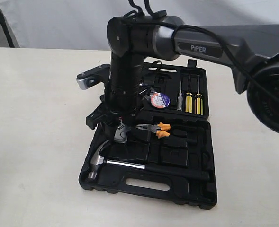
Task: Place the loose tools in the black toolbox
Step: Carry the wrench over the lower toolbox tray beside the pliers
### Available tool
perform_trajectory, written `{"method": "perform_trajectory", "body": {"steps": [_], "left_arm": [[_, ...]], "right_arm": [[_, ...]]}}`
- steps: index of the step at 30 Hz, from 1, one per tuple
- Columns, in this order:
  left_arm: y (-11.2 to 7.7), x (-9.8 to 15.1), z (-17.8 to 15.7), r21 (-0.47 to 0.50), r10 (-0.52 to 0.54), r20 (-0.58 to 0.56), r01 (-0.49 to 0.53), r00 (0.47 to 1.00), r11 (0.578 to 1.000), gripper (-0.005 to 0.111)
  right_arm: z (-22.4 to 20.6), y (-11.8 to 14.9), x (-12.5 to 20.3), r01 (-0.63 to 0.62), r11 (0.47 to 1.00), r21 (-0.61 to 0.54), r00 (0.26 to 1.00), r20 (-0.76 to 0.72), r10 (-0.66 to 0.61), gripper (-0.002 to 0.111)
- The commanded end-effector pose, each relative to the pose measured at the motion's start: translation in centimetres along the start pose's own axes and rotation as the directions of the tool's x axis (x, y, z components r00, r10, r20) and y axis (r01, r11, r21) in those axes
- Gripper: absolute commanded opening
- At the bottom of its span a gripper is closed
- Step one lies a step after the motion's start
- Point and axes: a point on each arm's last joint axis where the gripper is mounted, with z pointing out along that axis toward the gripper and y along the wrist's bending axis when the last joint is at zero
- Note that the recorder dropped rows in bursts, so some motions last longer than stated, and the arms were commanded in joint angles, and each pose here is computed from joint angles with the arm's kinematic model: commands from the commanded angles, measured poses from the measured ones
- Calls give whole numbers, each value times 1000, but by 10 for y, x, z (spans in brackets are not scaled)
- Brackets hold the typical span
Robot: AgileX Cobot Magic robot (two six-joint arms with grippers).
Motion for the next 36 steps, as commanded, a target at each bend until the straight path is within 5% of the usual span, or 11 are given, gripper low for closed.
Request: {"method": "perform_trajectory", "body": {"steps": [1,7,11,19,32,36], "left_arm": [[0,2,-1,14,-22,7,22,1000,1000,1],[0,2,-1,14,-22,7,22,1000,1000,1],[0,2,-1,14,-22,7,22,1000,1000,1],[0,2,-1,14,-22,7,22,1000,1000,1],[0,2,-1,14,-22,7,22,1000,1000,1],[0,2,-1,14,-22,7,22,1000,1000,1]], "right_arm": [[-26,-1,-2,-32,999,30,995,92,29,54],[-6,-6,0,-72,996,52,997,17,71,55],[9,-8,0,-101,994,37,995,-17,102,80],[-21,-13,-16,-203,977,61,966,175,190,80],[28,-25,-17,-241,965,105,969,76,234,46],[32,-25,-15,-242,964,107,970,54,237,13]]}}
